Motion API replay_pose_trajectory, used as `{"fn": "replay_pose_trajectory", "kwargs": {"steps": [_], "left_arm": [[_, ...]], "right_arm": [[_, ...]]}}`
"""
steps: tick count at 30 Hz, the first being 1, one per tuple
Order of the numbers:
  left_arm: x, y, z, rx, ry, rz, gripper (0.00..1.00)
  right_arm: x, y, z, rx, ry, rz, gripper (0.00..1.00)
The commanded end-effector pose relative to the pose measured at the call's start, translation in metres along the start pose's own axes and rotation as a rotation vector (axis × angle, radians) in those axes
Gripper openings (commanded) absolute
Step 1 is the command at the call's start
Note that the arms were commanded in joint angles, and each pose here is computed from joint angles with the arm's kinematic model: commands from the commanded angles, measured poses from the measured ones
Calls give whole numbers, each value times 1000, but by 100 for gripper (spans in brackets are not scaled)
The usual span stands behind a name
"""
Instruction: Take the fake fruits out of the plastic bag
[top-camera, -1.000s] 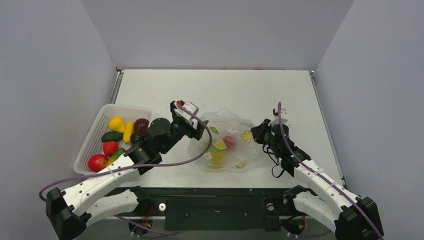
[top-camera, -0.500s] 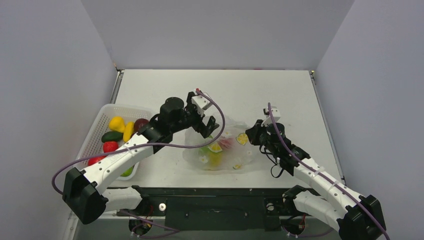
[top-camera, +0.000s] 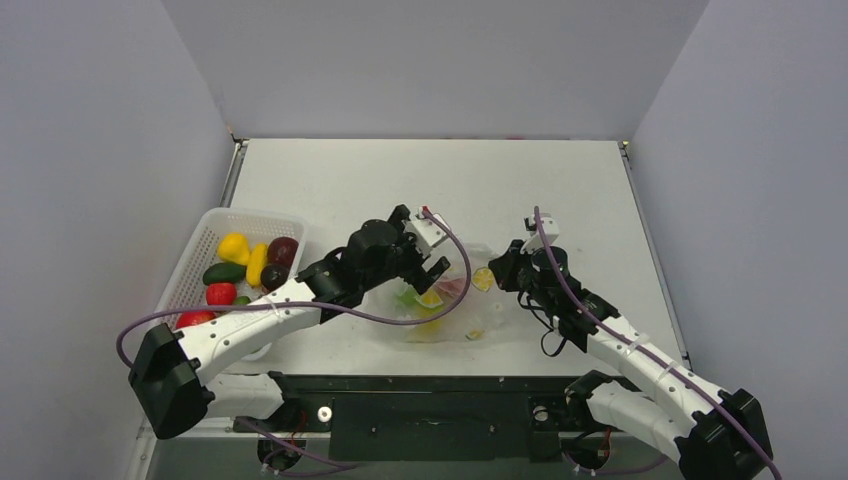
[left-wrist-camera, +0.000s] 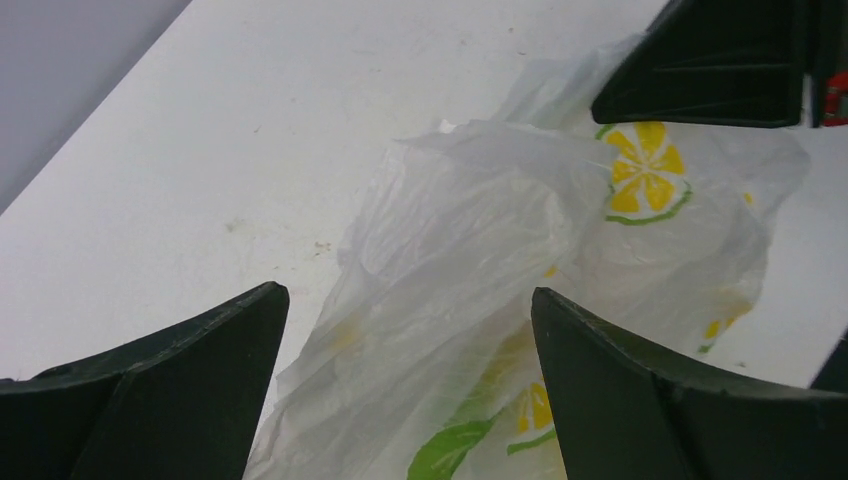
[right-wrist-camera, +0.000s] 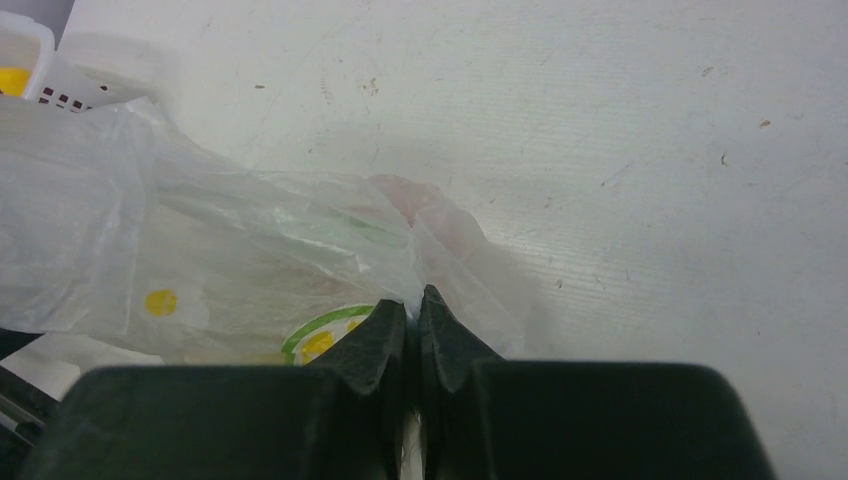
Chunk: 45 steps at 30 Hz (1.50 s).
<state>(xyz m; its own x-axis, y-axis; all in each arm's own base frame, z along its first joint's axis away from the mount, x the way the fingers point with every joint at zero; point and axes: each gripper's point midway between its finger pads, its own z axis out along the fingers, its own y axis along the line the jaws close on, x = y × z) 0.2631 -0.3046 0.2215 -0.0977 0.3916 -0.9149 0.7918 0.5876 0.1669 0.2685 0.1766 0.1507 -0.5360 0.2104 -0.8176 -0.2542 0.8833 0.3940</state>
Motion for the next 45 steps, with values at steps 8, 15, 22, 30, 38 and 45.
{"fn": "replay_pose_trajectory", "kwargs": {"steps": [8,15,22,30,38,45], "left_arm": [[-17,45,2,-273,-23,1,30],[-50,64,-39,-364,-221,-61,9],[-54,61,-51,-331,-272,-61,5],[-57,51,-50,-273,-280,-60,5],[-54,47,-50,-252,-274,-59,4],[-54,43,-50,-241,-278,-54,4]], "right_arm": [[-10,23,6,-64,-52,10,0],[-8,-1,3,-121,-122,249,0],[-6,5,5,-260,-116,341,16],[-31,14,-9,-77,-66,-41,64],[-71,46,5,-109,-73,-348,77],[-76,78,47,-200,24,-407,78]]}}
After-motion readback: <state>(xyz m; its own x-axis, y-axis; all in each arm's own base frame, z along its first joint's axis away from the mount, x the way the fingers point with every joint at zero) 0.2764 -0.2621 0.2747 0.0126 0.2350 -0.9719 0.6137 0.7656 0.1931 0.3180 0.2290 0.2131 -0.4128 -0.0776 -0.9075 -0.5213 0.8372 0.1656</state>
